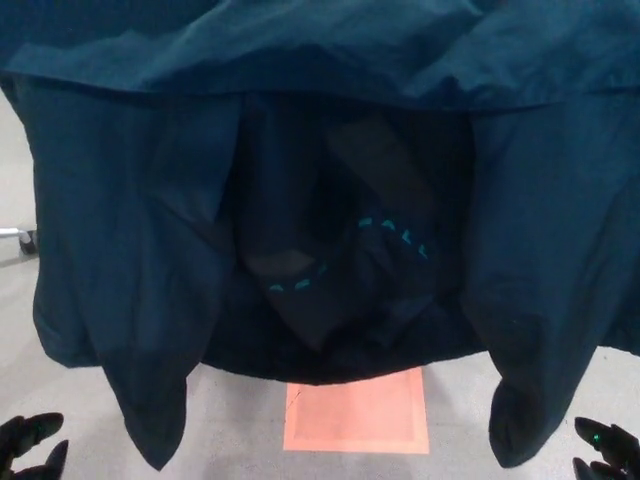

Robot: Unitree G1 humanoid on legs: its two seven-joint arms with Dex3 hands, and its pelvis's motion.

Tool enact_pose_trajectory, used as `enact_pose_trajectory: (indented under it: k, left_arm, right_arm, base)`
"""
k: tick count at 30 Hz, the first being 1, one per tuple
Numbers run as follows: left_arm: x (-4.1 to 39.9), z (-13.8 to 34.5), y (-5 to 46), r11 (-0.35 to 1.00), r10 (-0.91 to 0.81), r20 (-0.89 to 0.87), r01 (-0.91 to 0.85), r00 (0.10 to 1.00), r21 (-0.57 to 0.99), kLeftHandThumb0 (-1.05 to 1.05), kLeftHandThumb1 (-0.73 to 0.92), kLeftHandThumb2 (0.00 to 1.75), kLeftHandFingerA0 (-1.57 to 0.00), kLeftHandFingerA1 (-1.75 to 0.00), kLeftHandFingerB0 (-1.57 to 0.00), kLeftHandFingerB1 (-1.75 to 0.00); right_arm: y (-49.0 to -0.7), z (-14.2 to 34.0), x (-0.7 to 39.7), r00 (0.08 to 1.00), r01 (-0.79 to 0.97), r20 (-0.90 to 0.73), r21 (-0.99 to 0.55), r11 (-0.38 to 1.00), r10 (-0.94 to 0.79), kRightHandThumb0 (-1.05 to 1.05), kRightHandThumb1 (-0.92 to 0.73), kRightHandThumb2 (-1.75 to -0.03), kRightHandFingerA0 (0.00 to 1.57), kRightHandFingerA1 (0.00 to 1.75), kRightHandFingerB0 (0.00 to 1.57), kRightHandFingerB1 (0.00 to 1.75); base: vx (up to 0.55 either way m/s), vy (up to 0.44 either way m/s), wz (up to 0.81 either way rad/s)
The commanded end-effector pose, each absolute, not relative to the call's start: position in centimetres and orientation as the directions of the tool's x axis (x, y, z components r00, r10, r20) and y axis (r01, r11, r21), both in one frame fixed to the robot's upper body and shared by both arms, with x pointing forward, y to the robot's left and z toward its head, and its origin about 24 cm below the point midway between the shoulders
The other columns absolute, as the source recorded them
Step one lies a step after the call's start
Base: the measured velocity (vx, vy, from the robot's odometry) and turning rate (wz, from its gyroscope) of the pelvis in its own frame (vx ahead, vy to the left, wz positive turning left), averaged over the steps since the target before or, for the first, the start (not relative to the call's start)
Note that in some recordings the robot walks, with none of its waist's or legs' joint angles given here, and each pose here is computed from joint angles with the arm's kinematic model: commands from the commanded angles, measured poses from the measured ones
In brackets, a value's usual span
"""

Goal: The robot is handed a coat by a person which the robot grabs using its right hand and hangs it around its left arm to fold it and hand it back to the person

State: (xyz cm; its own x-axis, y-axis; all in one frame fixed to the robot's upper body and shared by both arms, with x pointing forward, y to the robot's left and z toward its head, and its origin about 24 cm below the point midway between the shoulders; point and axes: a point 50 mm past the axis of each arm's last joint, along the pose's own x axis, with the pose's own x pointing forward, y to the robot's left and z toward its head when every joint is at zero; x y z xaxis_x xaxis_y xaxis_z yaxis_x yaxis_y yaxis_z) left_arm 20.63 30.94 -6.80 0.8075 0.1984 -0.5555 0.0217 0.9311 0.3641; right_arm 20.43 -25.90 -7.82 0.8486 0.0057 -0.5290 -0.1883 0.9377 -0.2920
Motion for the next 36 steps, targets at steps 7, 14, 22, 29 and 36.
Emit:
enact_pose_trajectory:
  k: [7, 14, 22, 29, 36]
  left_arm:
    - [20.7, -6.2, 31.6, 0.931, 0.175, -0.513, 0.029, 0.84, 0.364, -0.6, 0.79, 0.91, -0.32, -0.46, -0.22, -0.43]
    - [21.0, -5.4, 31.0, 0.965, 0.102, -0.441, 0.02, 0.892, 0.262, -0.3, 0.69, 1.18, 0.0, -0.47, -0.01, -0.48]
    - [21.7, -4.3, 30.7, 0.973, 0.083, -0.373, 0.005, 0.924, 0.229, -0.31, 0.68, 1.17, 0.0, -0.47, 0.0, -0.48]
    - [21.6, -4.1, 30.6, 0.974, 0.065, -0.367, 0.02, 0.928, 0.224, -0.33, 0.64, 1.16, 0.0, -0.47, 0.0, -0.48]
    - [21.4, -4.2, 30.5, 0.978, 0.046, -0.368, 0.033, 0.929, 0.205, -0.33, 0.62, 1.15, 0.0, -0.47, 0.0, -0.47]
  right_arm:
    - [-26.4, -7.3, 20.4, 0.876, -0.198, -0.481, -0.283, 0.939, 0.04, -0.77, -0.74, -1.06, 0.0, 0.3, 0.14, 0.29]
    - [-24.4, -3.7, 20.4, 0.975, -0.166, -0.191, -0.269, 0.949, 0.116, -0.77, -0.68, -1.03, 0.15, 0.47, 0.0, 0.37]
    - [-23.5, -1.7, 20.0, 0.989, -0.142, -0.084, -0.267, 0.953, 0.124, -0.78, -0.7, -1.03, 0.13, 0.46, 0.01, 0.38]
    - [-23.0, -0.3, 19.6, 0.989, -0.145, -0.018, -0.263, 0.954, 0.145, -0.36, -0.53, -1.09, 0.0, 0.47, 0.0, 0.48]
    - [-22.0, 3.0, 18.4, 0.973, -0.168, 0.112, -0.261, 0.951, 0.203, -0.35, -0.57, -1.12, 0.0, 0.48, 0.0, 0.49]
  base:
    - [0.0, 0.0, 0.0]
    - [0.0, 0.0, 0.0]
    - [0.0, 0.0, 0.01]
    - [0.0, 0.0, 0.0]
    - [0.0, 0.0, 0.0]
